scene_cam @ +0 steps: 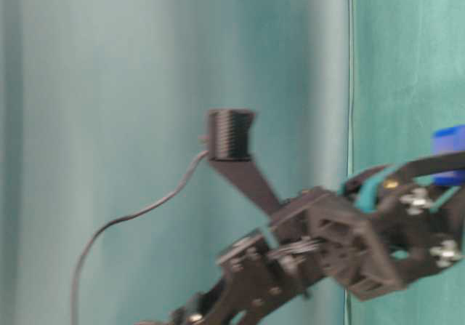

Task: Handover the blue block to the right arm after grasping it with the left arm, then place it in the designated position.
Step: 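Close the left gripper on the blue cube and lift it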

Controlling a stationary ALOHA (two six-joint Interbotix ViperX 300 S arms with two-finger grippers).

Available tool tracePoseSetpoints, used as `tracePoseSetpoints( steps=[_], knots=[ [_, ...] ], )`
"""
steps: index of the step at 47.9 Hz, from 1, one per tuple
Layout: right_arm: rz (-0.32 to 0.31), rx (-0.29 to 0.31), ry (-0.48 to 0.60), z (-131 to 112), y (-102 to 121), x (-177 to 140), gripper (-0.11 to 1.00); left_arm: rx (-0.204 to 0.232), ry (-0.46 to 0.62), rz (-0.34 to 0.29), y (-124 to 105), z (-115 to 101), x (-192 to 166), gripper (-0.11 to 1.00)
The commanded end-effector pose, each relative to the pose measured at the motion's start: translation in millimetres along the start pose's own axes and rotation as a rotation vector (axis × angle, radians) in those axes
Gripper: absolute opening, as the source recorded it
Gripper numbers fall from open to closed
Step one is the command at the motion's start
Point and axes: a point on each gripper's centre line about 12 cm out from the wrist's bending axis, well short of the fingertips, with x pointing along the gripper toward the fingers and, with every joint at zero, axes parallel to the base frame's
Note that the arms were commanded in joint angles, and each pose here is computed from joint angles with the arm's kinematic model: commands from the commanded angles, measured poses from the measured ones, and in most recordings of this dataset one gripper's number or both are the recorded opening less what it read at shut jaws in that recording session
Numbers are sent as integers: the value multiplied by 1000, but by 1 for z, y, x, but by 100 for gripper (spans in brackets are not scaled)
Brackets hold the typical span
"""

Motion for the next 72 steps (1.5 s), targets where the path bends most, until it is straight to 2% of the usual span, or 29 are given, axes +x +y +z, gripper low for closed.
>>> tracePoseSetpoints(
  steps=[1,13,23,45,72],
  knots=[
    [-1,2,-25,10,0,2,93,3,-61,-4,-1,19,-25,47],
    [-1,3,-25,10,0,2,93,5,-125,-10,-4,38,-64,47],
    [-1,2,-25,10,0,2,93,8,-133,-12,-5,49,-92,47],
    [-1,2,-18,10,0,2,93,8,-133,-12,-7,74,-124,47],
    [-1,2,-22,11,0,2,93,11,-228,-13,-7,94,-177,47]
  ],
)
